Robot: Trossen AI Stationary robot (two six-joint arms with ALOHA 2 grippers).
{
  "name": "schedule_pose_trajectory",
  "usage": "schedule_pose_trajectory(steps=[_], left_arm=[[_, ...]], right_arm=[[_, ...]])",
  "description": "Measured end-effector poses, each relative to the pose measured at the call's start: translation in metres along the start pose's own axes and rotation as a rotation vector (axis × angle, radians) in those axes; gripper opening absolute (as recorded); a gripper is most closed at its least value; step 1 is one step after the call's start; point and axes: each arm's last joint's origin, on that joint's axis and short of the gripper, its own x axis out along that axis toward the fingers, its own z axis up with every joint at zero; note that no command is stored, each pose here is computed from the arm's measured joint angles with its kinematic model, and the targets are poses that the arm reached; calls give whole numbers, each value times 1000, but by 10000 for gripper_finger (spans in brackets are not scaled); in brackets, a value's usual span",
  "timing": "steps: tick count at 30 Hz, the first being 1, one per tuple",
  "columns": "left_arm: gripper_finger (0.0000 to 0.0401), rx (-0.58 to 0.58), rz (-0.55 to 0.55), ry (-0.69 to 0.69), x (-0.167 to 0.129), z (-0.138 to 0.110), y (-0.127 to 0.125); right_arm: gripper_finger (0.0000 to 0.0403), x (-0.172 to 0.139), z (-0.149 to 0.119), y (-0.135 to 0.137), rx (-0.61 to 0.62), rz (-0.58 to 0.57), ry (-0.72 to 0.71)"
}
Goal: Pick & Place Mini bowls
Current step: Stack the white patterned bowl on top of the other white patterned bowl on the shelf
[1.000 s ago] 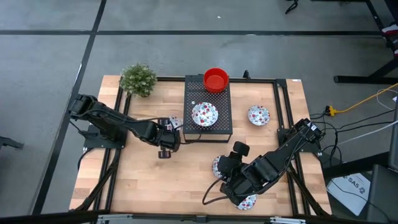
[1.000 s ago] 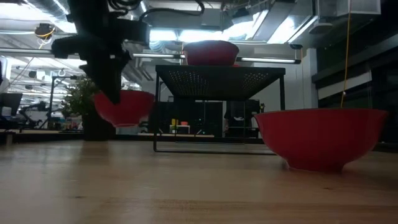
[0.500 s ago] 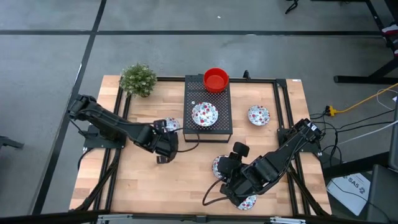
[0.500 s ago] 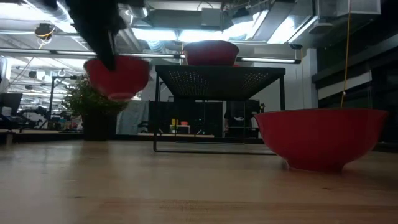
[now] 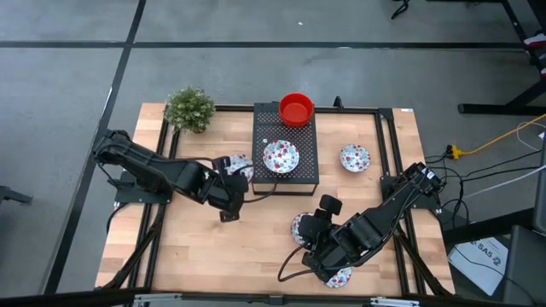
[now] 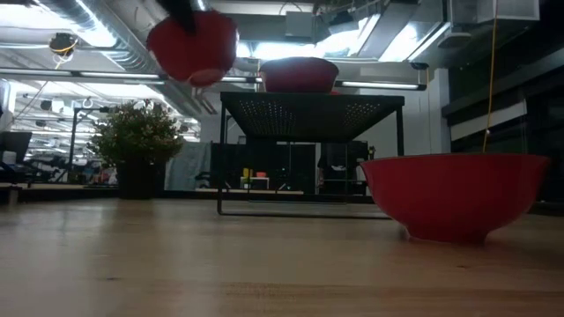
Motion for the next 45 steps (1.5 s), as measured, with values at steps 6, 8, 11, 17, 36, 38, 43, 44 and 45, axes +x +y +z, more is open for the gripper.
schedule_pose_trajectory(steps=[6, 8, 11, 17, 36, 38, 43, 44, 45], left_arm=[[6, 12, 45, -24, -20, 7, 9], [6, 32, 51, -38, -24, 11, 12], [6, 49, 50, -70, -31, 18, 17], [6, 64, 59, -108, -41, 31, 32], [6, 209, 49, -197, -43, 80, 47], [6, 242, 41, -202, -41, 87, 44], [6, 292, 0, -197, -30, 105, 37], [6, 297, -7, -197, -27, 108, 36], [6, 304, -14, -194, -25, 111, 35]], right_arm=[[190, 0, 0, 0, -1, 0, 0], [190, 0, 0, 0, -1, 0, 0], [190, 0, 0, 0, -4, -1, 0], [190, 0, 0, 0, -5, -1, -1], [190, 0, 0, 0, -3, -8, -9], [190, 0, 0, 0, -3, -8, -9], [190, 0, 0, 0, -3, -9, -9], [190, 0, 0, 0, -2, -8, -10], [190, 0, 0, 0, -3, -8, -9]])
